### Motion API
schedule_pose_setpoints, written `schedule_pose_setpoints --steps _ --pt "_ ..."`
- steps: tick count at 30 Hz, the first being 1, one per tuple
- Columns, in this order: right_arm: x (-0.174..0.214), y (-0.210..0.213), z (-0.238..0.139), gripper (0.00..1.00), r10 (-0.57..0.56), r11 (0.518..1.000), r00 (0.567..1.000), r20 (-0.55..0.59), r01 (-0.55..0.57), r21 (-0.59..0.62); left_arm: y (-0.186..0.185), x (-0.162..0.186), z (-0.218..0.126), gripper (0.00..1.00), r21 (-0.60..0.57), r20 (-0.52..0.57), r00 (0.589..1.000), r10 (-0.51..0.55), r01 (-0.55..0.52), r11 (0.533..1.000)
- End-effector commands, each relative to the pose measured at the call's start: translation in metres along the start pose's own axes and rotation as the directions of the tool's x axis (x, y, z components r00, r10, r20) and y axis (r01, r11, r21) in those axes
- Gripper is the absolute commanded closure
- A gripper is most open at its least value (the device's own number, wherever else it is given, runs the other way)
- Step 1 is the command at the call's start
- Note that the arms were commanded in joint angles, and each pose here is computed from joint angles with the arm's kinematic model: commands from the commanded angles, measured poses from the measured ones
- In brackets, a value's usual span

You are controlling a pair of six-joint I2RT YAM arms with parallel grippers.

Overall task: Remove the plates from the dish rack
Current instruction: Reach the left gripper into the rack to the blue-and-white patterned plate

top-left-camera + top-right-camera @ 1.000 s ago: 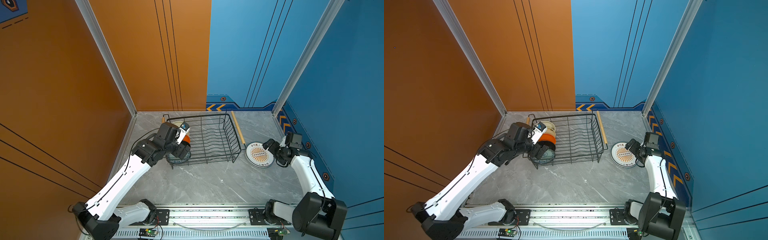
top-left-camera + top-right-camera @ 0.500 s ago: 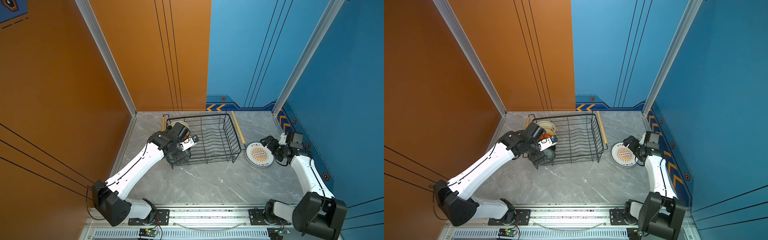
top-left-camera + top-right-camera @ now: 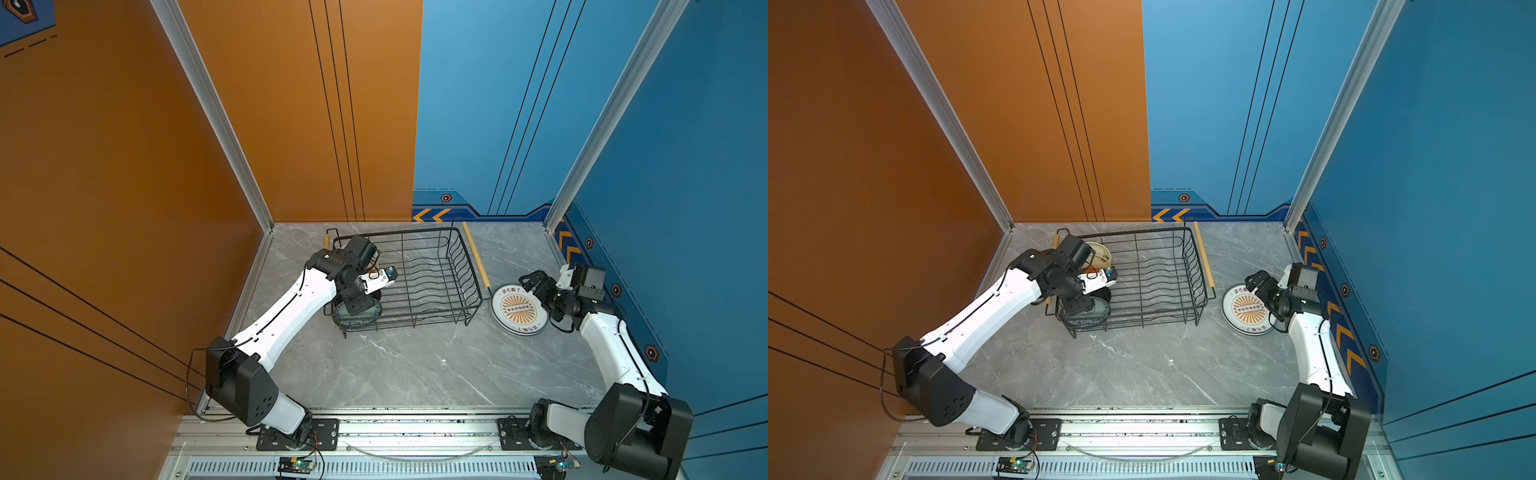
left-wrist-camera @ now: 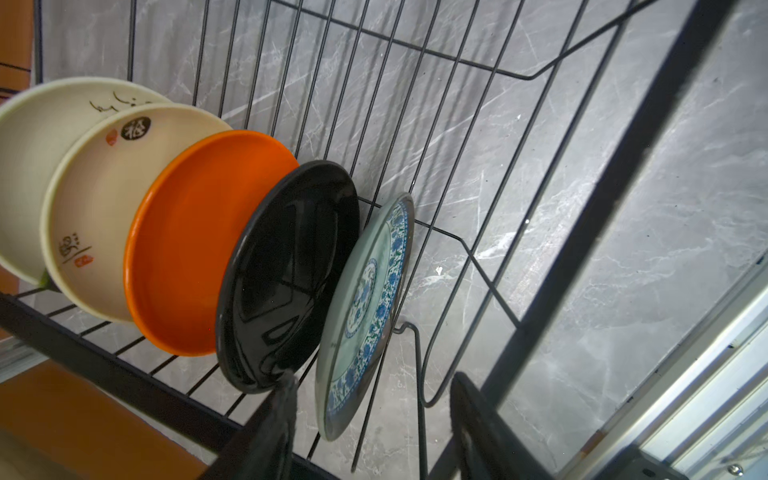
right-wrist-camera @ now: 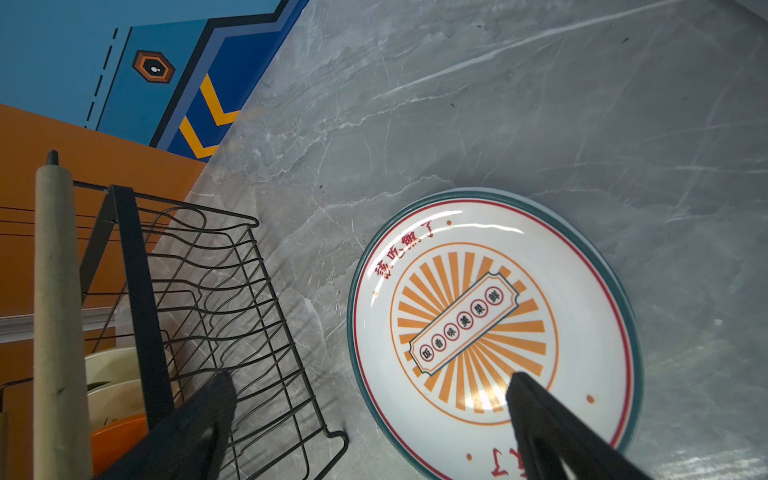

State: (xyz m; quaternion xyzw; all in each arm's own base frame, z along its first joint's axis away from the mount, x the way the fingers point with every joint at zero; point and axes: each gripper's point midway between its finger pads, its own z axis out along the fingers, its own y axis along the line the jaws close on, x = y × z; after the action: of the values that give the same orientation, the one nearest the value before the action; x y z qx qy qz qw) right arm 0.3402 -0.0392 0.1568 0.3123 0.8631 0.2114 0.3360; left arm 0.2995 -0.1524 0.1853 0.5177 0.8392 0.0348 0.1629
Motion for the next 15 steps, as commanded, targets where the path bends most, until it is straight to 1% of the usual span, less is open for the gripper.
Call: schedule_pose_setpoints --steps 1,10,15 --pt "0.001 0.002 0.007 0.0 0.011 1.0 1.0 -0.015 -0.012 -0.02 0.011 0.0 -0.006 0.44 -0.024 -0.012 1.0 -0.011 0.011 1.0" --pt "0.005 -0.001 0.015 0.0 0.012 1.0 0.999 -0.039 -0.013 -0.021 0.02 0.007 0.019 0.47 -0.015 -0.092 0.996 -0.018 0.017 1.0" --pt "0.004 -0.002 0.015 0.0 0.014 1.0 0.999 -0.039 -0.015 -0.022 0.029 0.007 0.032 0.53 -0.015 -0.123 0.992 -0.03 0.029 0.999"
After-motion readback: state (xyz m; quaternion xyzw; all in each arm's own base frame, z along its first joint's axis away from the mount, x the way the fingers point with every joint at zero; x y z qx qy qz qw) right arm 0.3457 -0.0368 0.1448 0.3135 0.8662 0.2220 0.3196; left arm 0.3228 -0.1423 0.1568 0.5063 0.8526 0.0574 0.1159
